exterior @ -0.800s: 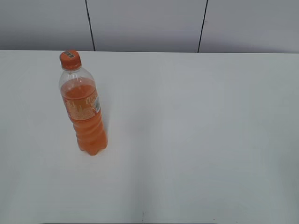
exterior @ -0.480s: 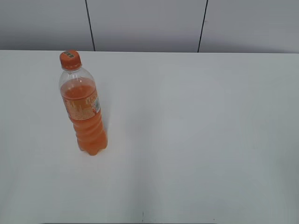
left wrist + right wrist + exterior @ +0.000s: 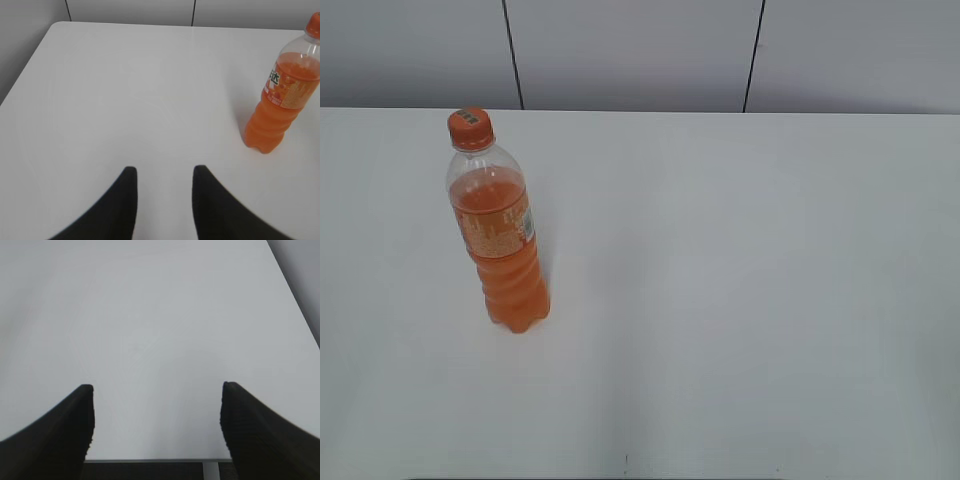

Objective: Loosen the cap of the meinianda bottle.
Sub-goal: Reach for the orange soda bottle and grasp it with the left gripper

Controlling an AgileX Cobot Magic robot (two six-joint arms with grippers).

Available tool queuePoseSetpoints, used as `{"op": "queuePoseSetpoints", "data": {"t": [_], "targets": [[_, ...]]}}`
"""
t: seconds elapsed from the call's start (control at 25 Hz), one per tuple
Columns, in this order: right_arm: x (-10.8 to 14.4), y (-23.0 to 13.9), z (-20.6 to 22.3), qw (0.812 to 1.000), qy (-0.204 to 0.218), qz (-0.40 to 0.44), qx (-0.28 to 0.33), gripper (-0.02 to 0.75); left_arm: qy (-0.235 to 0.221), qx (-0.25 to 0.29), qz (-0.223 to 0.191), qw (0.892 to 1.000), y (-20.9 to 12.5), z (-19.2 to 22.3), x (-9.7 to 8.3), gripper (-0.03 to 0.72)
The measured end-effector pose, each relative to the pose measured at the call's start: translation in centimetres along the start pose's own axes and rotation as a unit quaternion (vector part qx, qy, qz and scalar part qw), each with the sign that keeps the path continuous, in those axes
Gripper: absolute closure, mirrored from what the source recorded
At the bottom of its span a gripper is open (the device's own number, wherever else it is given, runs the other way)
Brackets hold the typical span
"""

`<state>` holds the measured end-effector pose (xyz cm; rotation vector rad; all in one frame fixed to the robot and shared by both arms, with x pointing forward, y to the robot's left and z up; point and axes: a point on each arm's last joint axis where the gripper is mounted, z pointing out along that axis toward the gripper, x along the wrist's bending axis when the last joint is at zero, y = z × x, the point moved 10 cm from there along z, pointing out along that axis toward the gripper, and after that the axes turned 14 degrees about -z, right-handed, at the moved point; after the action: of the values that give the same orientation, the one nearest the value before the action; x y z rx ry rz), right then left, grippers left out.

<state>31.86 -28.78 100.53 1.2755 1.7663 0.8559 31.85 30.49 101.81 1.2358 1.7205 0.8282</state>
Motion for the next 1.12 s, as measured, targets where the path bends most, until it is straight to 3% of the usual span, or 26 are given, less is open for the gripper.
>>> {"op": "queuePoseSetpoints", "data": {"t": [0.92,1.12], "targets": [[0.00,0.00,0.00,1.000,0.000,0.000,0.000,0.150,0.000,0.000,0.000,1.000,0.00,0.00,0.00,0.452],[0.00,0.00,0.00,1.000,0.000,0.000,0.000,0.150,0.000,0.000,0.000,1.000,0.00,0.00,0.00,0.393]]}}
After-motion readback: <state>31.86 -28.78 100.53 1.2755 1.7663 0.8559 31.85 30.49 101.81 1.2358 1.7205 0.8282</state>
